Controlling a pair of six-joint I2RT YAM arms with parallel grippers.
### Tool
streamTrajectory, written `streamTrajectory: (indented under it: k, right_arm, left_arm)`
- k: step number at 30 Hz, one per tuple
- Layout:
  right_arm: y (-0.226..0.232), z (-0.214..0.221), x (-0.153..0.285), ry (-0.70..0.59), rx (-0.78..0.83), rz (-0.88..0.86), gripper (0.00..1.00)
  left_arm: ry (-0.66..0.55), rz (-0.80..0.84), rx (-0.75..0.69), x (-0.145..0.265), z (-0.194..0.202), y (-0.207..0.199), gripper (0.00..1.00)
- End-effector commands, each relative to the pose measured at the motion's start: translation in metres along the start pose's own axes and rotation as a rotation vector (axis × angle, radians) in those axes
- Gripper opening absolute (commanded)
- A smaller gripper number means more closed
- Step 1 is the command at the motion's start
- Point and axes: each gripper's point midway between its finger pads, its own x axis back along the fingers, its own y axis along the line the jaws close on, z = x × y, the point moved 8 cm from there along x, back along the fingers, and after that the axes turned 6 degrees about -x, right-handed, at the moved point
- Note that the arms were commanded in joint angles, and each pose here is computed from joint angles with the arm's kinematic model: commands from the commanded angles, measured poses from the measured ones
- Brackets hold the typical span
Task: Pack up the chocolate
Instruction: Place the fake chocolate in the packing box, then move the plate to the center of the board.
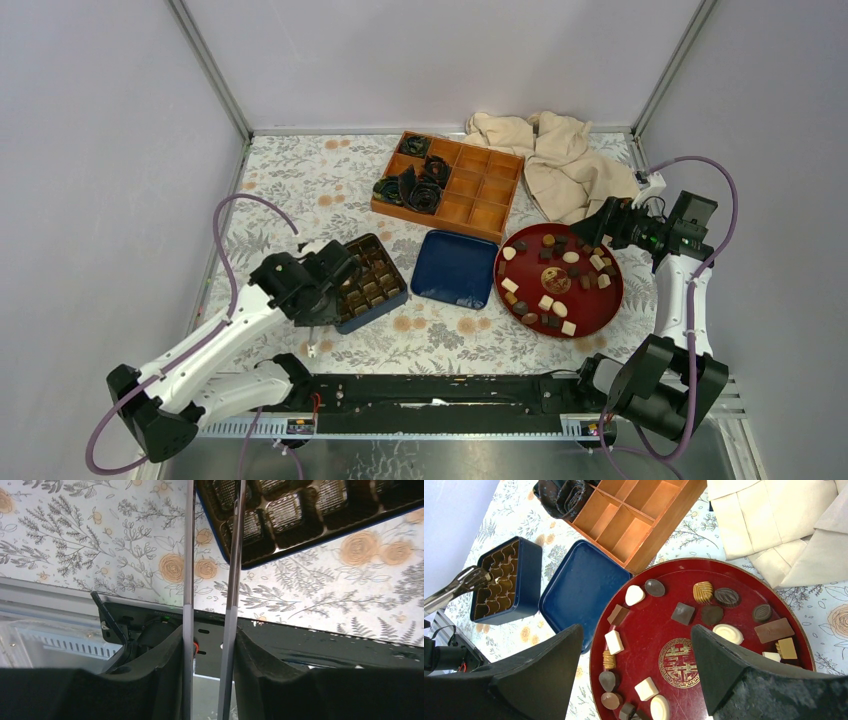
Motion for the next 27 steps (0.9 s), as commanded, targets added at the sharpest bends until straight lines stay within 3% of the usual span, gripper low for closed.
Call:
streamTrajectory:
  k: [1,11,19,27]
  right_arm:
    - [0.003,-0.005,0.001,-0.013,0.020,-0.038,0.87]
    - [0.010,-0.004,0.003,-0.018,0.068,-0.099,0.87]
    - [0.009,-0.004,0.007,-0.038,0.141,-0.049,0.88]
    - [-0.003,-0.012,0.012,-0.056,0.207,0.113,0.89]
  left_arm:
    - [-0.098,0.086,0.055,0.025,-0.013,0.001,0.41]
    - [-0.339,0.532,0.041,0.070,-0.036,-0.025,0.39]
    - [-0.553,0.915,-0.044,0.086,-0.055,-0.062,0.36]
    - [-0.623,1.074,-0.123,0.079,-0.066,-0.097,0.36]
